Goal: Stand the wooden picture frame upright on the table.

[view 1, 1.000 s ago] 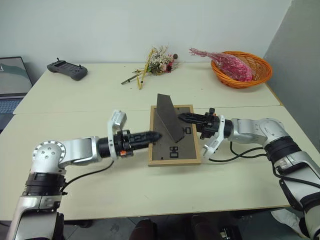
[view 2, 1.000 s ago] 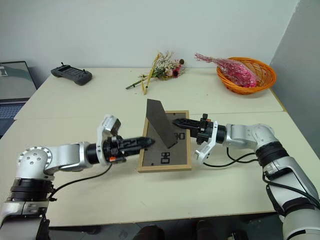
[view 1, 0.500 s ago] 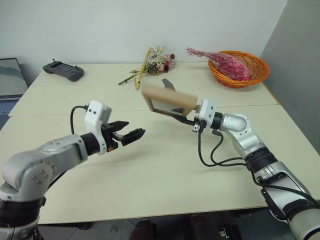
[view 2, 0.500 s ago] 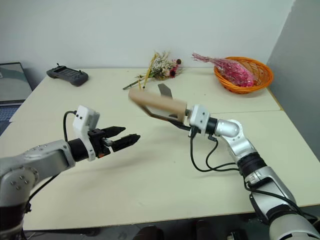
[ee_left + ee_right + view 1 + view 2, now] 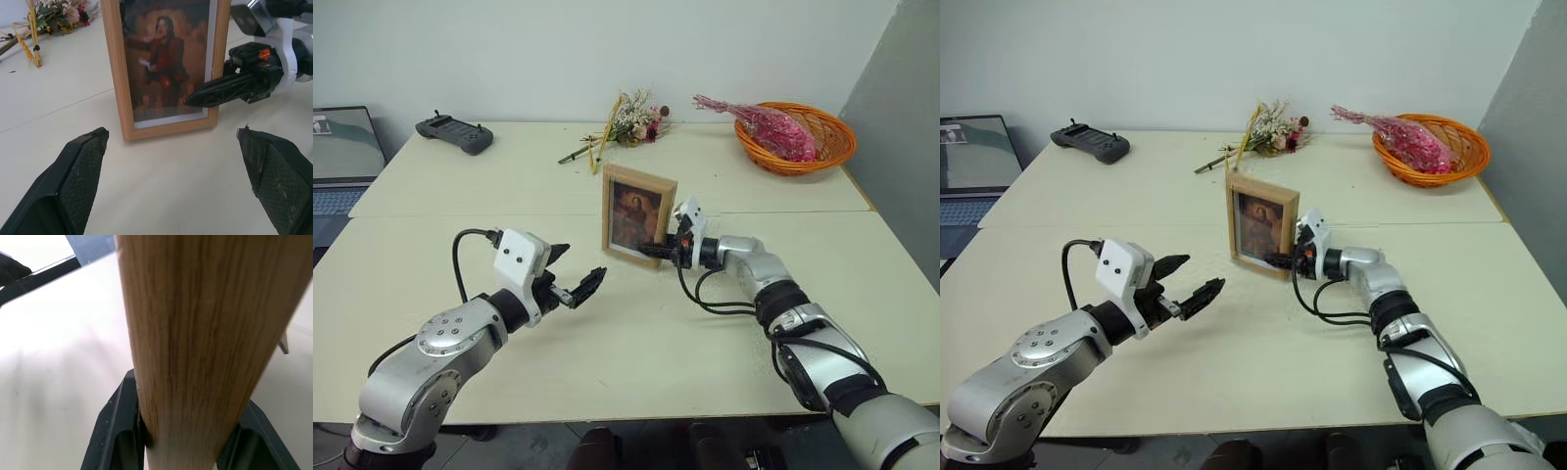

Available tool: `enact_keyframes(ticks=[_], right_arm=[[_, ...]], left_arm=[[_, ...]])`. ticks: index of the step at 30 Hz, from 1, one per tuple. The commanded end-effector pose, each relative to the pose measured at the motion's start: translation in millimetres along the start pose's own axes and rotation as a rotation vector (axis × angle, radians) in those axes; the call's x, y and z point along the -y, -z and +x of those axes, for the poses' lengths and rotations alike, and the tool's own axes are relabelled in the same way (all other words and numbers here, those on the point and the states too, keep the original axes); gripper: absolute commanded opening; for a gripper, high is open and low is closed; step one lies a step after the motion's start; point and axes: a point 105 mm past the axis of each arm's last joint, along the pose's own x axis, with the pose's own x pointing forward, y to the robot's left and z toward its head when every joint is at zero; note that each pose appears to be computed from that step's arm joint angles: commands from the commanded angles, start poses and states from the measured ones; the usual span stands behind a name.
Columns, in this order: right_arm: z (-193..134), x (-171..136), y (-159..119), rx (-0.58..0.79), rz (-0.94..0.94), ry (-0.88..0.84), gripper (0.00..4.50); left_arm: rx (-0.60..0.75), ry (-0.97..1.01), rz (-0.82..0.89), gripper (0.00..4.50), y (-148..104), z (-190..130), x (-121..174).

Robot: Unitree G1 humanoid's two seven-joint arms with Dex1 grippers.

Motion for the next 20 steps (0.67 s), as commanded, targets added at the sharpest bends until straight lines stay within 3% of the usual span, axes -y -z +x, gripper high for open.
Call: enact_keyframes(ticks=[1, 2, 3, 9, 14, 20], right_arm=[[1, 0, -16, 0.053, -0.035, -0.008, 1.32], [1, 0, -15, 0.052, -0.031, -0.006, 1.32], [1, 0, -14, 0.052, -0.029, -0.003, 2.02], [-13, 10, -7, 0.036, -0.039, 0.040, 3.21], [-59, 27, 4, -0.002, -0.092, 0.129, 4.37], [-116, 2, -14, -0.022, -0.149, 0.096, 4.47]], left_arm=[[0.016, -0.001, 0.029, 4.50, 0, -1, -3], [0.014, 0.000, 0.032, 4.50, 1, -1, -4], [0.014, 0.001, 0.034, 4.50, 1, 0, -5], [0.017, 0.015, 0.035, 4.50, -2, 5, -11], [-0.020, 0.058, 0.020, 4.50, 0, 4, -19], [-0.091, 0.105, 0.031, 4.50, -4, -5, -46]])
